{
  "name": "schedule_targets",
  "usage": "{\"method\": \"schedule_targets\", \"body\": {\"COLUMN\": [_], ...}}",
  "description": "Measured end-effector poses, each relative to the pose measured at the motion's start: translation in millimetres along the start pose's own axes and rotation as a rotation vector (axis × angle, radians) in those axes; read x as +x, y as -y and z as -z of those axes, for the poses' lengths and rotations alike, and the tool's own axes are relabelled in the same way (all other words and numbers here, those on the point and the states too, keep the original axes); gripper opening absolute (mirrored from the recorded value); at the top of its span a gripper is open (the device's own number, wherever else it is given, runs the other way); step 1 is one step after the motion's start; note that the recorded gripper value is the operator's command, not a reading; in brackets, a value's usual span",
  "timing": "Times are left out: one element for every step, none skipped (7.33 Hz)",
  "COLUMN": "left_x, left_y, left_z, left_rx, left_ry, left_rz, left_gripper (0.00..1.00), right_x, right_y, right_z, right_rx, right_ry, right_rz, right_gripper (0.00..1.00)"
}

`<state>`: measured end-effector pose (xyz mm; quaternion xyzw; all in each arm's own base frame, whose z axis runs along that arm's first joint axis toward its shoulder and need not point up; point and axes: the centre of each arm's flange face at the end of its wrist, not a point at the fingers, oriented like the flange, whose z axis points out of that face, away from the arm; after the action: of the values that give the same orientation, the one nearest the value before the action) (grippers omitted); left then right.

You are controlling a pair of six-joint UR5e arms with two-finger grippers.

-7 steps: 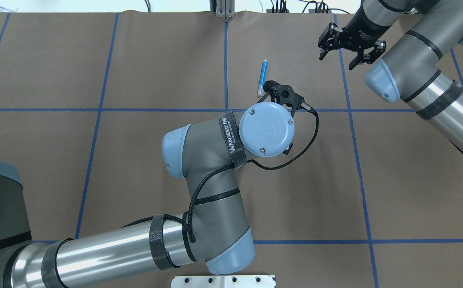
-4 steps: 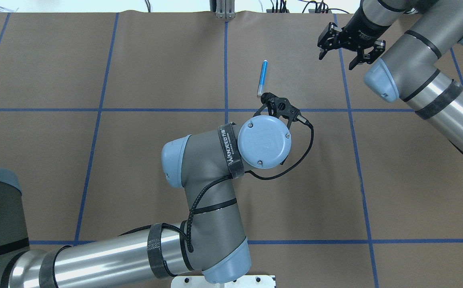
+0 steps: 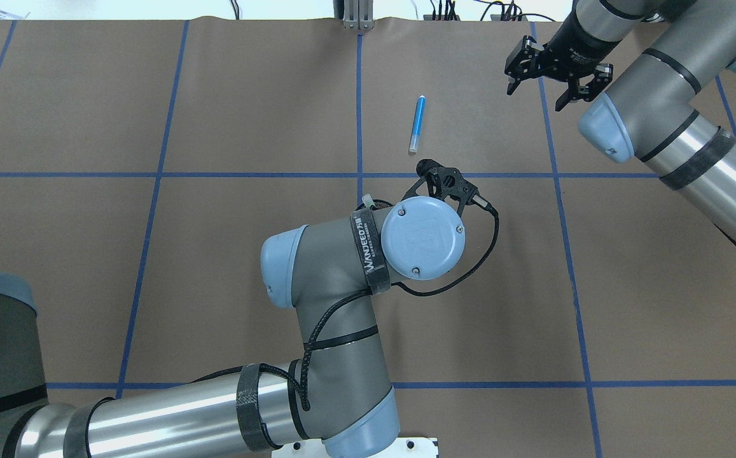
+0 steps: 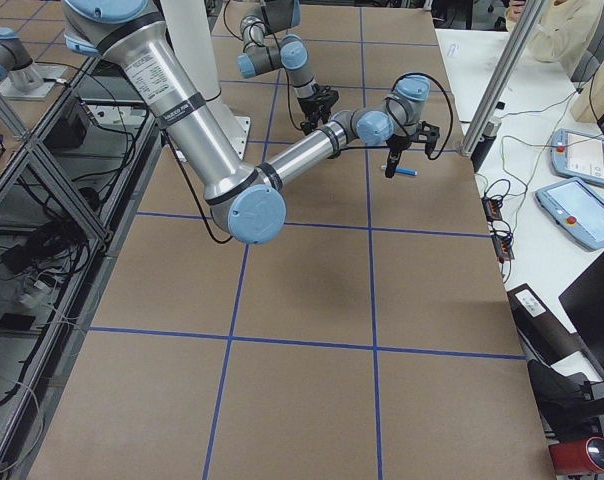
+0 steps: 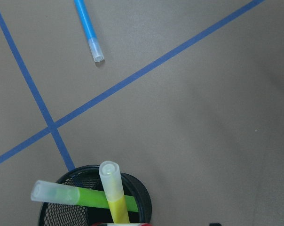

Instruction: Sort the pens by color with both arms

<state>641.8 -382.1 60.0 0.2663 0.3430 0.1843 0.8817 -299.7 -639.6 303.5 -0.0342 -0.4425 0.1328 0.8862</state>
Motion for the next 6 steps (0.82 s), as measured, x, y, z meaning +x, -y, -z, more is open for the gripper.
{"method": "schedule_targets", "body": {"left_x": [-0.1, -0.4, -0.9, -1.3, -1.3, -1.5], "left_y": [-0.7, -0.8, -0.3, 0.9, 2.1, 3.3], "left_z": [-1.0, -1.5, -1.5, -0.8, 0.2, 1.0], "left_rx": [-0.002, -0.002, 0.001, 0.005, 0.008, 0.012], "left_ry": [0.002, 0.005, 0.011, 0.017, 0.020, 0.028], "left_rz": [-0.001, -0.001, -0.002, -0.002, -0.002, -0.002], "left_gripper": [0.62, 0.61, 0.61, 0.60, 0.60, 0.59], "right_x": [0.5, 0.8, 1.0, 1.2, 1.3, 1.2], "right_y": [0.2, 0.3, 0.5, 0.6, 0.6, 0.7], "right_z": [0.2, 0.3, 0.3, 0.1, 0.1, 0.1], "right_rx": [0.000, 0.000, 0.001, 0.001, 0.001, 0.001], "right_ry": [0.000, 0.000, -0.001, -0.001, -0.001, -0.001], "right_rz": [-0.001, -0.001, -0.001, -0.002, -0.002, -0.002], "right_gripper": [0.92, 0.93, 0.93, 0.94, 0.94, 0.94]}}
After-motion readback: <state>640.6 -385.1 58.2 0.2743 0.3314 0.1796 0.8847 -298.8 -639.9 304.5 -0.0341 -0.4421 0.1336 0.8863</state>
